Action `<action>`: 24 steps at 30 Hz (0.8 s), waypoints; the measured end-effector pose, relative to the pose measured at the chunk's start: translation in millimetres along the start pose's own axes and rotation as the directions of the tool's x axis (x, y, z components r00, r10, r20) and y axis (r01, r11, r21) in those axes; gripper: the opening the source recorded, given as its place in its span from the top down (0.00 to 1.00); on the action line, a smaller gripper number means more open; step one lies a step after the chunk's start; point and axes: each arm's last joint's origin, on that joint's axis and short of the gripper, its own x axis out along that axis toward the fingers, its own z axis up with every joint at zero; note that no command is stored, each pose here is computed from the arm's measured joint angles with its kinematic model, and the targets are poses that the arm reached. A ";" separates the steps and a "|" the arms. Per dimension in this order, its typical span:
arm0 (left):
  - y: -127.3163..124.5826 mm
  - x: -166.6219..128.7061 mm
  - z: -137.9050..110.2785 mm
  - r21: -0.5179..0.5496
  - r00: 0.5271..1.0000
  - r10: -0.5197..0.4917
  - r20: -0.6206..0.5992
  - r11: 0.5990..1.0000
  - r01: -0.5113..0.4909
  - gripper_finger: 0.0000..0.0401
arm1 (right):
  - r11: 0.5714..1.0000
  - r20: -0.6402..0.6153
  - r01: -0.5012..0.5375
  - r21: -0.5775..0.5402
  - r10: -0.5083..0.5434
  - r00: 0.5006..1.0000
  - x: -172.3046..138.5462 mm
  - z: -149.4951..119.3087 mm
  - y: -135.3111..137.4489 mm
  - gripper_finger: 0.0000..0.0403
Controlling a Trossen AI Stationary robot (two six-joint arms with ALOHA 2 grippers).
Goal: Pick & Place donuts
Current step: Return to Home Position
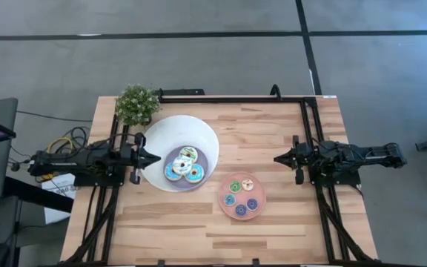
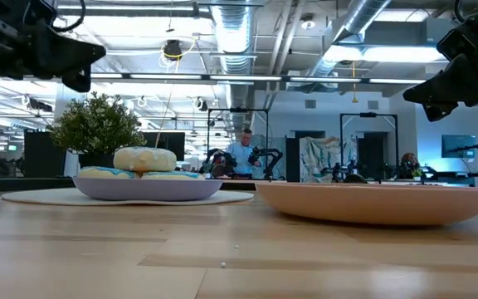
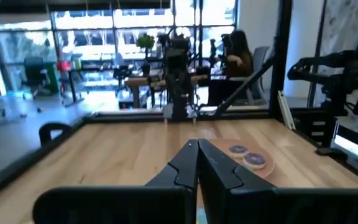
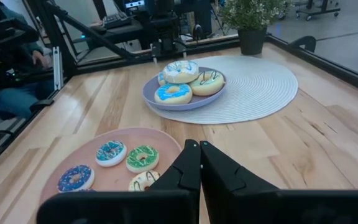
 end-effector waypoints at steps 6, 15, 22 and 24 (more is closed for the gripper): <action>0.5 -0.7 -7.7 -0.008 0.997 0.020 -0.078 1.000 -0.020 1.00 | 1.000 0.000 0.000 0.000 0.000 1.000 0.0 0.1 0.0 1.00; 0.7 -0.8 -9.6 -0.044 0.995 0.031 -0.093 0.998 -0.035 1.00 | 1.000 0.000 0.000 0.000 0.000 1.000 0.0 0.0 0.0 1.00; 0.8 -0.8 -9.9 -0.031 0.995 0.032 -0.094 0.999 -0.035 1.00 | 1.000 0.001 0.000 0.000 0.000 1.000 0.0 0.1 0.0 1.00; 0.8 -0.8 -9.9 -0.037 0.995 0.032 -0.094 0.999 -0.036 1.00 | 1.000 0.001 0.000 0.000 0.000 1.000 0.0 0.1 0.0 1.00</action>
